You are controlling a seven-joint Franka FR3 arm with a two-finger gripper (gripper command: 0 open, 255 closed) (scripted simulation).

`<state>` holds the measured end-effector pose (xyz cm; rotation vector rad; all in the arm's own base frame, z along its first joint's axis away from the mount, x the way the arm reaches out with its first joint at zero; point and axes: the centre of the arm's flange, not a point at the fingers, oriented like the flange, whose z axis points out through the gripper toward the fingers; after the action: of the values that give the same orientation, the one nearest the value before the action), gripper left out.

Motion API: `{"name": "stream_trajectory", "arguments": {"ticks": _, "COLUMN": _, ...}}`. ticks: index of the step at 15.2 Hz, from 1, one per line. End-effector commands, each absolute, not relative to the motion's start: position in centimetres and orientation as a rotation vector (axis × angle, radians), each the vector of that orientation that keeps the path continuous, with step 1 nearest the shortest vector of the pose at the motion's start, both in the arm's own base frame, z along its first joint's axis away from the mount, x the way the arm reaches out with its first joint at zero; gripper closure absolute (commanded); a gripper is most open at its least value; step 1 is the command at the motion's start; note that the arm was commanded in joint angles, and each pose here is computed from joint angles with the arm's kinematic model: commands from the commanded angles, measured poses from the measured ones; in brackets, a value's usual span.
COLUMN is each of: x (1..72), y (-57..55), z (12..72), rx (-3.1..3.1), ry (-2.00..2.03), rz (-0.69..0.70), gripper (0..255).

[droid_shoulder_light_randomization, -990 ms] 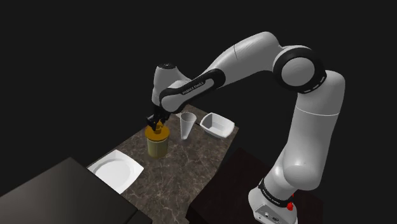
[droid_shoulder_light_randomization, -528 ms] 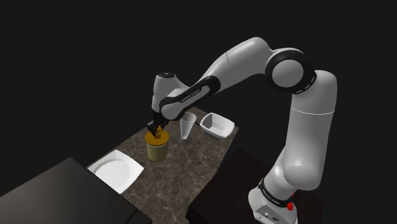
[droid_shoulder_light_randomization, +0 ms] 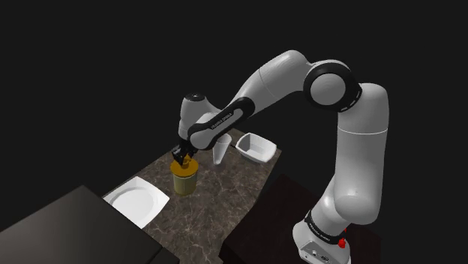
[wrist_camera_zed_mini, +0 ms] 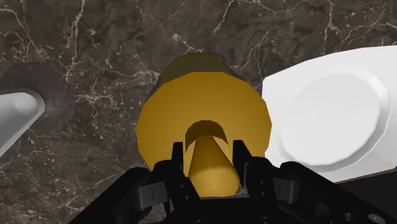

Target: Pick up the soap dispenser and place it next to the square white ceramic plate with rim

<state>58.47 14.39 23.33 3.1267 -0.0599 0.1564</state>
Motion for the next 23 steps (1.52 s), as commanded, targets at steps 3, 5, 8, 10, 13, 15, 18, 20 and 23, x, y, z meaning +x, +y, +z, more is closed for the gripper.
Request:
{"name": "stream_trajectory", "arguments": {"ticks": 3, "x": 58.5, "y": 14.4, "z": 23.3, "rx": 3.127, "ry": -0.060, "rz": 0.158, "gripper": 255}}
{"name": "stream_trajectory", "arguments": {"ticks": 5, "x": 58.5, "y": 14.4, "z": 23.3, "rx": 3.127, "ry": -0.060, "rz": 0.158, "gripper": 255}}
{"name": "stream_trajectory", "arguments": {"ticks": 8, "x": 58.5, "y": 14.4, "z": 23.3, "rx": 3.127, "ry": -0.060, "rz": 0.158, "gripper": 0}}
{"name": "stream_trajectory", "arguments": {"ticks": 10, "x": 58.5, "y": 14.4, "z": 23.3, "rx": 3.127, "ry": -0.060, "rz": 0.158, "gripper": 0}}
{"name": "stream_trajectory", "arguments": {"ticks": 13, "x": 58.4, "y": 14.4, "z": 24.6, "rx": 3.127, "ry": -0.060, "rz": 0.158, "gripper": 0}}
{"name": "stream_trajectory", "arguments": {"ticks": 15, "x": 58.1, "y": 14.5, "z": 27.2, "rx": 3.127, "ry": -0.060, "rz": 0.158, "gripper": 0}}
{"name": "stream_trajectory", "arguments": {"ticks": 18, "x": 58.0, "y": 14.5, "z": 28.3, "rx": 3.127, "ry": -0.060, "rz": 0.158, "gripper": 0}}
{"name": "stream_trajectory", "arguments": {"ticks": 20, "x": 58.0, "y": 14.5, "z": 28.3, "rx": 3.127, "ry": -0.060, "rz": 0.158, "gripper": 0}}
{"name": "stream_trajectory", "arguments": {"ticks": 23, "x": 58.0, "y": 14.5, "z": 28.3, "rx": 3.127, "ry": -0.060, "rz": 0.158, "gripper": 0}}
